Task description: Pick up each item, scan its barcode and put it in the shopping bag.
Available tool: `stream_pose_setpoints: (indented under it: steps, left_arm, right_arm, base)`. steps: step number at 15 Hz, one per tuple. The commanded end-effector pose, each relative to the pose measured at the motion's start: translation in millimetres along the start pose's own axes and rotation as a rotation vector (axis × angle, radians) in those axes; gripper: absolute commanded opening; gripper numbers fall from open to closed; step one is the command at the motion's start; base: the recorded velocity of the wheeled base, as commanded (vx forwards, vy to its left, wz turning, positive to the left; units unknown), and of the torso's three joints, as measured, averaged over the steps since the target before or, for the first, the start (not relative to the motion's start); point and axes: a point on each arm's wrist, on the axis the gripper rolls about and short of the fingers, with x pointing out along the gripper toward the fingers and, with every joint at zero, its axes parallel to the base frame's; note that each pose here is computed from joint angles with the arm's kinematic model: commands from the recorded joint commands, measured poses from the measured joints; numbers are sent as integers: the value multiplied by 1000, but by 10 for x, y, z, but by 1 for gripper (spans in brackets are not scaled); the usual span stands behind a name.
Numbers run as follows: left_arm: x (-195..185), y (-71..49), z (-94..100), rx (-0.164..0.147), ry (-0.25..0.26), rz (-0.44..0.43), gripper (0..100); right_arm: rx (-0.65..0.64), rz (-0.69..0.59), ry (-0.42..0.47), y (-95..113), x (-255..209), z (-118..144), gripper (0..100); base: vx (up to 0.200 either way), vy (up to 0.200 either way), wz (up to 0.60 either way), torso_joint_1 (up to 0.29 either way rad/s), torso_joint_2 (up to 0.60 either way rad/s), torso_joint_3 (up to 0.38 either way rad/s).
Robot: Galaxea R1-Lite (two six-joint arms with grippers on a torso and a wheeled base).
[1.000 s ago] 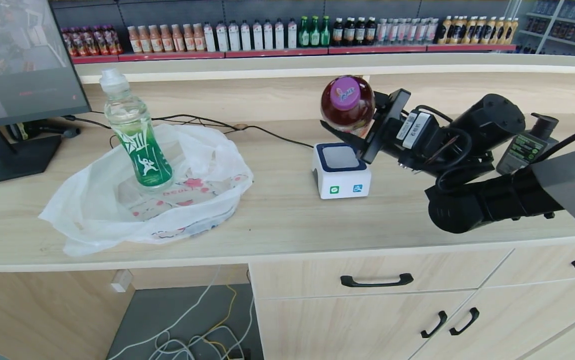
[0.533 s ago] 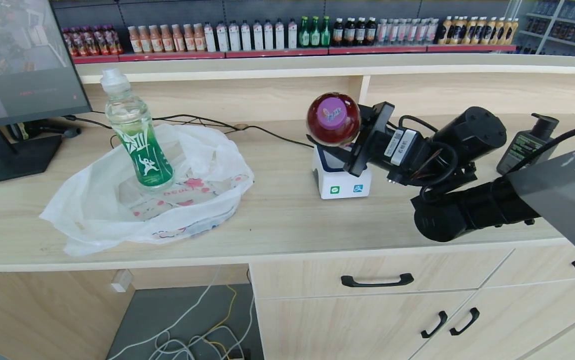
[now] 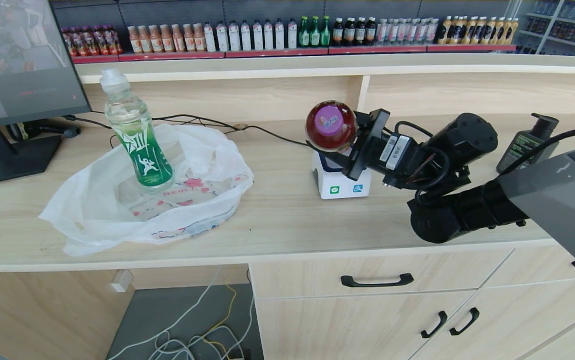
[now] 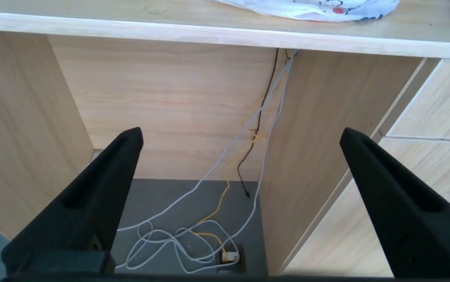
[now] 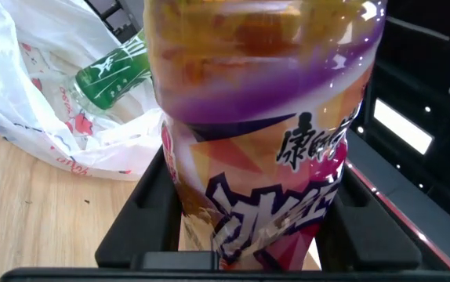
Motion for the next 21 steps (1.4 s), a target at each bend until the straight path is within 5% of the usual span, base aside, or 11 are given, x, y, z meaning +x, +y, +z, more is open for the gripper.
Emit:
stream_pose_setpoints:
  steps: [1,21]
  left_arm:
    - [0,0,0,-1,0,0,100]
    - [0,0,0,-1,0,0,100]
  right_arm:
    - [3,2,3,19,-5,-19,0]
    - [-16,-22,49,-14,-131,-207,0]
  base:
    - [0,0,0,0,0,0]
    - [0,0,0,0,0,0]
